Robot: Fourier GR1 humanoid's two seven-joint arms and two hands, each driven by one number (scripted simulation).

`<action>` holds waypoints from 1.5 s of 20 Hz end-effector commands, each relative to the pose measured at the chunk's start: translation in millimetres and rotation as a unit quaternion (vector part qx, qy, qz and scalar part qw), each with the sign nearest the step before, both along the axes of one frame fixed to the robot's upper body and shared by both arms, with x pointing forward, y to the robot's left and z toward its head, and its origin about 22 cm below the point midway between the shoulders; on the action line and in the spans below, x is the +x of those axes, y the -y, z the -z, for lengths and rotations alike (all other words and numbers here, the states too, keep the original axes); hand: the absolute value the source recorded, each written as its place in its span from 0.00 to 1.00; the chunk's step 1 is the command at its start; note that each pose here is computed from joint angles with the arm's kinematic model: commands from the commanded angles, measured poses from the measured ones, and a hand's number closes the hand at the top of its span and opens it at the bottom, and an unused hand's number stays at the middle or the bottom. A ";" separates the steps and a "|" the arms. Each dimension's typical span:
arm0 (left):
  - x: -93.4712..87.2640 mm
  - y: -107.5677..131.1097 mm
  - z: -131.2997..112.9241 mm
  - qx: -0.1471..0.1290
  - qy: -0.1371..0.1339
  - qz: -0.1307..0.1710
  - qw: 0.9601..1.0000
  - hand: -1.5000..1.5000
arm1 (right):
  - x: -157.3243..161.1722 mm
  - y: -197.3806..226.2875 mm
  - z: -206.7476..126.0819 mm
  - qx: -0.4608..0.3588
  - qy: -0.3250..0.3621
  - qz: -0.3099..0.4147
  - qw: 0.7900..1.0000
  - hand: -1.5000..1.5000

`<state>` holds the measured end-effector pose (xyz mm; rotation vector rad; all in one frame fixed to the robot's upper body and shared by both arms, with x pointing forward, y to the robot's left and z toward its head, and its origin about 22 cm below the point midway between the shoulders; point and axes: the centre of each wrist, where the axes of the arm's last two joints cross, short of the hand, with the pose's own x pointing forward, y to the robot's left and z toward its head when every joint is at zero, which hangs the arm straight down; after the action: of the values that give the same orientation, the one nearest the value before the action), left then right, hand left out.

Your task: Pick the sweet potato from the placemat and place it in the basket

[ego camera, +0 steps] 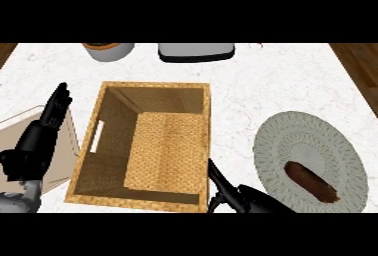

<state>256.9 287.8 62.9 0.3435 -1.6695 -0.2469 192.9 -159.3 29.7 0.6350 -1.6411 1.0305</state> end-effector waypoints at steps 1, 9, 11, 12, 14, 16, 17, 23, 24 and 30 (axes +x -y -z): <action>7.1 -9.9 -8.9 0.031 0.004 0.017 0.999 0.50 | -50.4 0.8 -9.7 -0.061 0.086 -0.072 0.992 0.00; 8.1 -14.1 -6.9 0.032 0.001 0.017 0.999 0.50 | -27.6 21.6 -107.1 -0.315 0.410 0.012 0.856 0.00; 9.4 -15.8 -5.2 0.033 0.000 0.017 0.999 0.50 | -33.2 23.1 -124.4 -0.393 0.436 -0.016 0.809 0.00; 8.8 -14.7 -6.7 0.033 0.002 0.023 0.999 0.50 | -39.4 26.5 -128.1 -0.436 0.442 -0.043 0.783 0.00; 6.2 -18.1 -5.2 0.028 -0.004 0.029 0.999 0.50 | -44.9 28.3 -138.4 -0.504 0.447 -0.054 0.737 0.00; 10.5 -13.7 -4.8 0.041 0.000 0.030 0.999 0.50 | -57.0 28.2 -143.5 -0.559 0.432 -0.103 0.700 0.00; 18.7 -10.7 -14.1 0.025 0.013 0.039 0.999 0.50 | -56.1 27.3 -145.7 -0.583 0.420 -0.106 0.687 0.00; 17.6 -18.2 -14.9 0.042 0.012 0.043 0.998 0.50 | -64.9 7.6 -152.3 -0.647 0.387 -0.118 0.646 0.00; 31.7 -12.8 -13.6 0.024 0.007 0.044 0.999 0.50 | -65.1 9.3 -157.0 -0.663 0.385 -0.125 0.630 0.00; 36.6 1.5 -26.8 0.027 0.013 0.060 0.998 0.50 | -45.2 -8.7 -153.3 -0.684 0.356 -0.118 0.626 0.00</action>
<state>283.0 295.7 77.3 0.3064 -1.7075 -0.3689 152.1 -161.2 170.5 -0.7095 -0.8646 2.4278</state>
